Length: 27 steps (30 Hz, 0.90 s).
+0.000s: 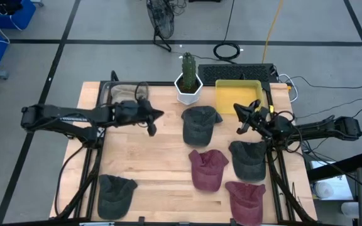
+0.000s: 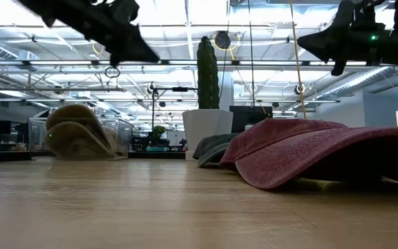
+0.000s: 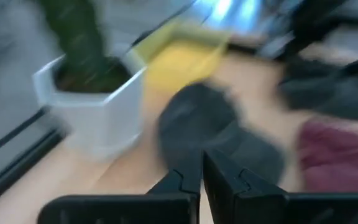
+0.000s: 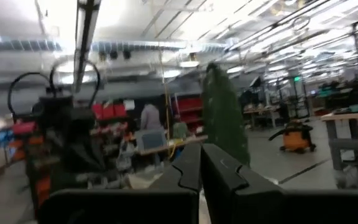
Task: Pick & Place hat
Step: Put the top black cap into the yellow bin
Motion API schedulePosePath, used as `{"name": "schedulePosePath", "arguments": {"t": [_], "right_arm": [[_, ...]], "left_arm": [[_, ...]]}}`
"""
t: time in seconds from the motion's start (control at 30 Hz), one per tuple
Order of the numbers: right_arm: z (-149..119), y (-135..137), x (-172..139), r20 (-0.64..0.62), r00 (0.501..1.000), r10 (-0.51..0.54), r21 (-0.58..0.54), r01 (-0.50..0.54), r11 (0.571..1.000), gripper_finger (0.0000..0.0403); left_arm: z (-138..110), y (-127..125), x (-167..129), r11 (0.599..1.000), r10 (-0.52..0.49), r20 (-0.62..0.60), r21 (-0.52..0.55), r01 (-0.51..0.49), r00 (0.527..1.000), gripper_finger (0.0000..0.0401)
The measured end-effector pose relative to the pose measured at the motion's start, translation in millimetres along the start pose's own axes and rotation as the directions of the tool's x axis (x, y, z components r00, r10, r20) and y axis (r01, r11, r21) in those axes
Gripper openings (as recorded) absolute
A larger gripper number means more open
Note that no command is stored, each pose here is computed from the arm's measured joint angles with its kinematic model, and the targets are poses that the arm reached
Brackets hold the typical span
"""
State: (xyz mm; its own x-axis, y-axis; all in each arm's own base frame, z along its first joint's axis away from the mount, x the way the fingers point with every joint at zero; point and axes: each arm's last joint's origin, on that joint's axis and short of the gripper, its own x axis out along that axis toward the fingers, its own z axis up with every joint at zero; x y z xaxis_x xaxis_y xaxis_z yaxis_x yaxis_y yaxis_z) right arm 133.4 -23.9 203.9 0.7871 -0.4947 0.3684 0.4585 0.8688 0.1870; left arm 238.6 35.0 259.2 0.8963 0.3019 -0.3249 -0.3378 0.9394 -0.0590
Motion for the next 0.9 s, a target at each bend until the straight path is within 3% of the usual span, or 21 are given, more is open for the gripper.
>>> {"name": "schedulePosePath", "arguments": {"t": [0.13,0.27,0.47,0.73,0.9], "right_arm": [[-7,1,3,-0.096,0.995,-0.002,-0.006,0.002,1.0,0.0004],[0,12,18,-0.17,0.982,0.078,0.015,-0.076,0.997,0.0004],[-5,24,34,-0.287,0.95,0.126,-0.024,-0.139,0.99,0.0004],[-13,34,53,-0.338,0.933,0.124,-0.079,-0.159,0.984,0.0004],[-23,37,56,-0.372,0.918,0.135,-0.081,-0.178,0.981,0.0004]], "left_arm": [[-7,-4,0,0.985,-0.172,0.171,0.051,0.165,0.97,0.0004],[-15,-4,-2,0.97,-0.241,0.247,0.081,0.228,0.939,0.0018],[-34,-2,-3,0.964,-0.264,0.232,0.078,0.253,0.936,0.0051],[-18,-3,-7,0.962,-0.272,0.36,0.129,0.241,0.892,0.008],[-11,-2,-9,0.958,-0.266,0.421,0.216,0.189,0.867,0.0078]]}}
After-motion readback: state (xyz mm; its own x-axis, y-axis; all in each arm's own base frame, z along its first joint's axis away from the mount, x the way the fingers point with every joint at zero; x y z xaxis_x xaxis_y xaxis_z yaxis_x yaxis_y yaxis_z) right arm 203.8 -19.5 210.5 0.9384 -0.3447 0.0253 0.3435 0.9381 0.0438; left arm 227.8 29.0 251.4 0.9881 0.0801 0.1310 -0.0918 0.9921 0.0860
